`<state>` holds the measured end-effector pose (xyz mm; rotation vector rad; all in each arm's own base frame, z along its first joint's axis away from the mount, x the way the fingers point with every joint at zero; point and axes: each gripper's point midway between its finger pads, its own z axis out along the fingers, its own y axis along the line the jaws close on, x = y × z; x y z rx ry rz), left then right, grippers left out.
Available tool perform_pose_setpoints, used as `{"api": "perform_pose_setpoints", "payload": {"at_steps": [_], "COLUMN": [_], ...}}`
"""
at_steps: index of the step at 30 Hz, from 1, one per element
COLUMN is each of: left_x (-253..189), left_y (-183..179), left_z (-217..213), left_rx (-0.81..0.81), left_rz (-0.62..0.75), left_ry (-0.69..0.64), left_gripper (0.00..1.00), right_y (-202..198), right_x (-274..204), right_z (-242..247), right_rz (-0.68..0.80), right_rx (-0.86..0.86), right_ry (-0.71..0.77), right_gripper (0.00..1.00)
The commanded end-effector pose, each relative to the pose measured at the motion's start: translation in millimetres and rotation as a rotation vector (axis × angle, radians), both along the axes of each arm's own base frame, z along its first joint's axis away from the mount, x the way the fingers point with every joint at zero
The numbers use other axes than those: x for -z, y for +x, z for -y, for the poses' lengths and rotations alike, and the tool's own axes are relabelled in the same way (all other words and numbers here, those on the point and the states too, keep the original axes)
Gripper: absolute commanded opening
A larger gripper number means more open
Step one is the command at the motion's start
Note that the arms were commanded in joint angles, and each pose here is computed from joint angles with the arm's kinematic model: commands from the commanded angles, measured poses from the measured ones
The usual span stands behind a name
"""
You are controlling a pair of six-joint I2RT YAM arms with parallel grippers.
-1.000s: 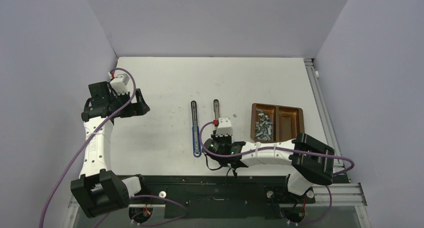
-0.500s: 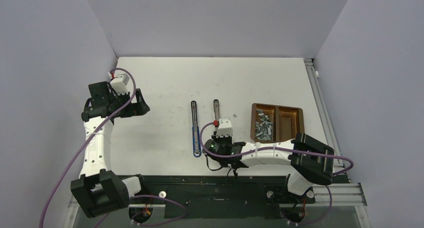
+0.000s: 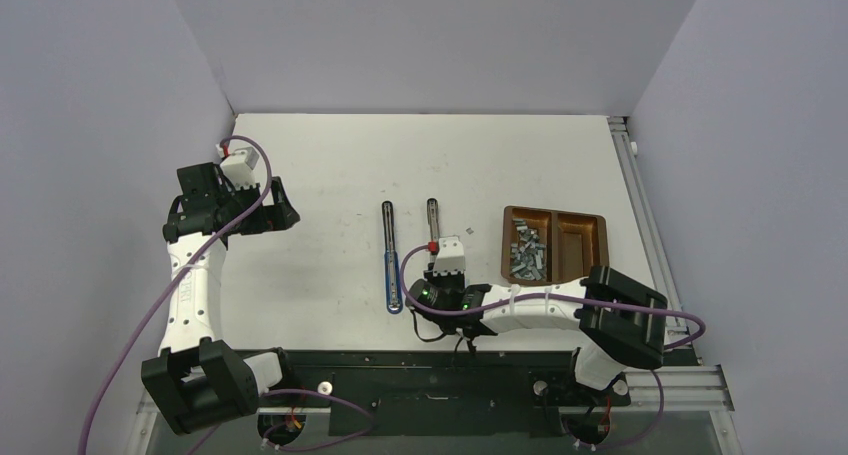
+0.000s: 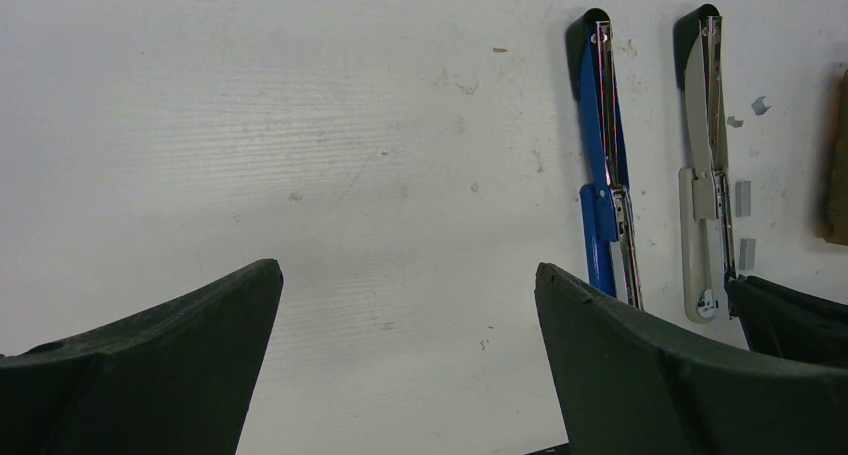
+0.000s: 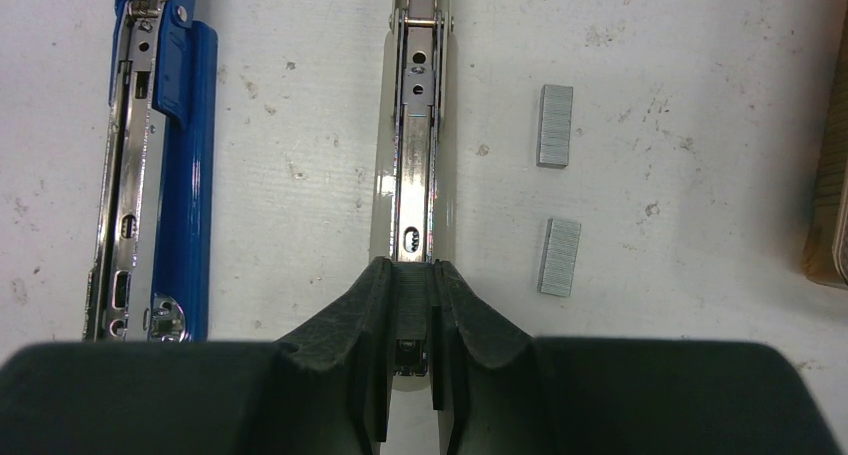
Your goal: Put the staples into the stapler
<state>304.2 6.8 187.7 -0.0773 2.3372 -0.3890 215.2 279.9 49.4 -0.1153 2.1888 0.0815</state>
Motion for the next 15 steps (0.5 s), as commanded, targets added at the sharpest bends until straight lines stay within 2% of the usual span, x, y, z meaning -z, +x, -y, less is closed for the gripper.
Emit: {"api": "perform_pose_setpoints", "payload": {"at_steps": [1, 10, 15], "left_x": [-21.3, -22.0, -23.4], "left_y": [7.2, 7.8, 8.1], "left_z": [1.6, 1.6, 1.4], "left_rx": [0.003, 0.002, 0.001], "left_rz": [0.074, 0.075, 0.078], "left_ry": [0.002, -0.001, 0.0], "left_gripper": [0.96, 0.96, 0.96], "right_y": [4.0, 3.6, 4.1], "right_x": [2.4, 3.9, 3.7], "right_z": [0.3, -0.6, -0.5], "right_rz": [0.011, 0.003, 0.002], "right_rx": [0.025, 0.018, 0.018], "right_ry": [0.019, 0.015, 0.015], "right_gripper": [0.09, 0.09, 0.12]}}
